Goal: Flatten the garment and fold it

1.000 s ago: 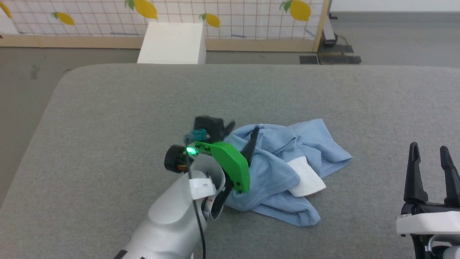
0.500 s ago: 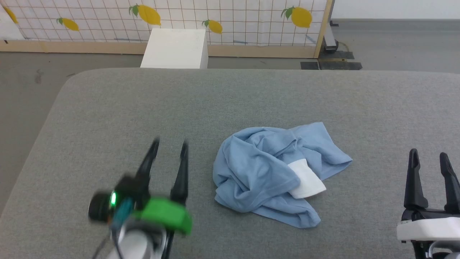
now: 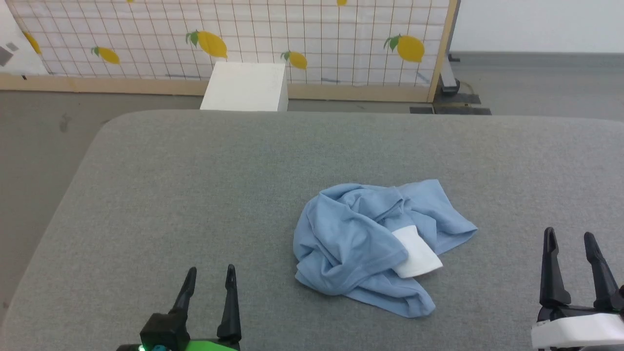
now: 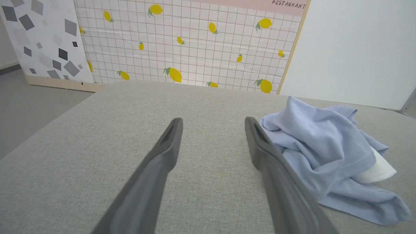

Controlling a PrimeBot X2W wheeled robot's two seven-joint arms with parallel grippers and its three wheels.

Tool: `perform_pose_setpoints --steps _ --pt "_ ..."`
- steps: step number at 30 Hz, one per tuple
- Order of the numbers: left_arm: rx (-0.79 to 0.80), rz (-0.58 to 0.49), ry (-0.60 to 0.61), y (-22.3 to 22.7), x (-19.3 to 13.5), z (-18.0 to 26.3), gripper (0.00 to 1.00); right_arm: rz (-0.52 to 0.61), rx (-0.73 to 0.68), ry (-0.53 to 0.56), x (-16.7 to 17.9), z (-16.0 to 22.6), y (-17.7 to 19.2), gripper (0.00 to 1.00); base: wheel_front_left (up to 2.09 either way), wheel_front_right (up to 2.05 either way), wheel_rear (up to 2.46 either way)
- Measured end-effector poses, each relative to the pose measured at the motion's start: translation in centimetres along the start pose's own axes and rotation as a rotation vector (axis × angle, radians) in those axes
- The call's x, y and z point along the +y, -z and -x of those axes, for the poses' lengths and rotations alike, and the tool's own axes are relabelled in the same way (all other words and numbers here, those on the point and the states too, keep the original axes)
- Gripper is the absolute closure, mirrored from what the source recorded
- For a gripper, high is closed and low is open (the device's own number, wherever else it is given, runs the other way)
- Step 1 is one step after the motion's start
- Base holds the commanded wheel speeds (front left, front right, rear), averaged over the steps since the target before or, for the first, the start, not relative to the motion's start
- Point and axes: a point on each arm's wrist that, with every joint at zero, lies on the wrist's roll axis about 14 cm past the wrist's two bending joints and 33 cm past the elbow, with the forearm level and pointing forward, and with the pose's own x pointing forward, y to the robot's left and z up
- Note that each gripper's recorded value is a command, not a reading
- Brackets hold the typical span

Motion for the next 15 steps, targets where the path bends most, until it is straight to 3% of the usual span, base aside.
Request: perform_pose_setpoints --steps 3,8,15 --pt "-0.008 0.011 0.001 -0.1 0.0 0.0 0.00 -0.007 0.016 -0.007 0.3 0.0 0.5 0.00 0.00 0.00 0.00" --pt "0.000 0.002 0.000 0.3 0.1 -0.5 0.00 -0.024 0.164 -0.060 2.5 -3.5 2.1 0.00 0.00 0.00 0.00" --pt "0.029 0.029 0.001 1.4 -0.2 -1.5 0.00 0.047 0.423 -0.137 4.0 -7.2 5.3 0.00 0.00 0.00 0.00"
